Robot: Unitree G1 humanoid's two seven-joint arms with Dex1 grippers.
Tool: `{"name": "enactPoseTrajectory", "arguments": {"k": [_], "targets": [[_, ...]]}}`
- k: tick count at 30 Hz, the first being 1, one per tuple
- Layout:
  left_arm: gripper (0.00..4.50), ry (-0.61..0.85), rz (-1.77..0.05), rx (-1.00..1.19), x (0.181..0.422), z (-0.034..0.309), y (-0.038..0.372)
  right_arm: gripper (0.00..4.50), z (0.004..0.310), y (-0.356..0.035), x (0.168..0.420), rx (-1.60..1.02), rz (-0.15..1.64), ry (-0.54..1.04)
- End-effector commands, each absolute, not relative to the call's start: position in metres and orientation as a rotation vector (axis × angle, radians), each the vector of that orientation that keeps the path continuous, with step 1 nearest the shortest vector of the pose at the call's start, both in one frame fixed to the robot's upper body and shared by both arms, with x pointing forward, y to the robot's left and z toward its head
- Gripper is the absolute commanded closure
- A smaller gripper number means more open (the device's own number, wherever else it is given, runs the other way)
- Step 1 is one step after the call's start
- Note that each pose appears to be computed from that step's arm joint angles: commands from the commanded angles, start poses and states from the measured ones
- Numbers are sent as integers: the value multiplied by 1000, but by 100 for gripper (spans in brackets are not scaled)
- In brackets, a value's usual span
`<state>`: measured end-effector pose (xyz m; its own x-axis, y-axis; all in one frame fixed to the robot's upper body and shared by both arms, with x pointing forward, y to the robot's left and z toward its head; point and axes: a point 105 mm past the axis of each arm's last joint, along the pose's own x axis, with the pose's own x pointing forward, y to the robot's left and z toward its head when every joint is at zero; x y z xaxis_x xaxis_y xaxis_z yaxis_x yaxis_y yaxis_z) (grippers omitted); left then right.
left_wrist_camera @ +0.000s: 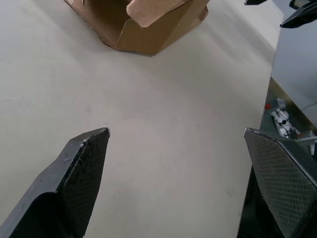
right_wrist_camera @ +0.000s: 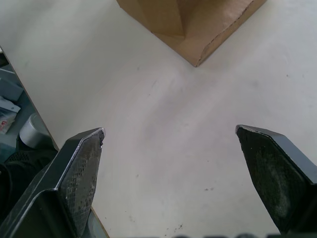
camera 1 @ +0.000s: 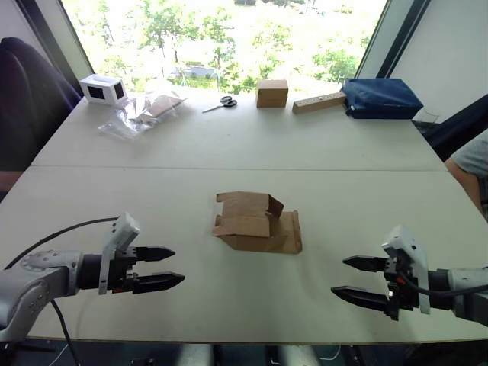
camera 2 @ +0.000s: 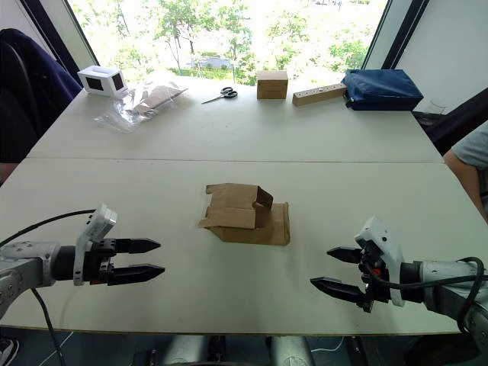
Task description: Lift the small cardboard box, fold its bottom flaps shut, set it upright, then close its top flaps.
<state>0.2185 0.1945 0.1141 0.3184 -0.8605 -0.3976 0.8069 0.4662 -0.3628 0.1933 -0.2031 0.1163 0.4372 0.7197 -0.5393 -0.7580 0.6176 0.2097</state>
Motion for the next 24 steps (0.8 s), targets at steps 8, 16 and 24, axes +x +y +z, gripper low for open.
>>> {"name": "enactPoseTrajectory", "arguments": {"k": [8,16,24], "targets": [[5,544,-1100,-107,222,119,192,0,114,-201,194,-99,911,623],[5,531,-1087,-118,224,122,192,0,115,-203,195,-101,900,612],[5,506,-1072,-111,228,123,197,0,116,-205,198,-109,888,592]]}}
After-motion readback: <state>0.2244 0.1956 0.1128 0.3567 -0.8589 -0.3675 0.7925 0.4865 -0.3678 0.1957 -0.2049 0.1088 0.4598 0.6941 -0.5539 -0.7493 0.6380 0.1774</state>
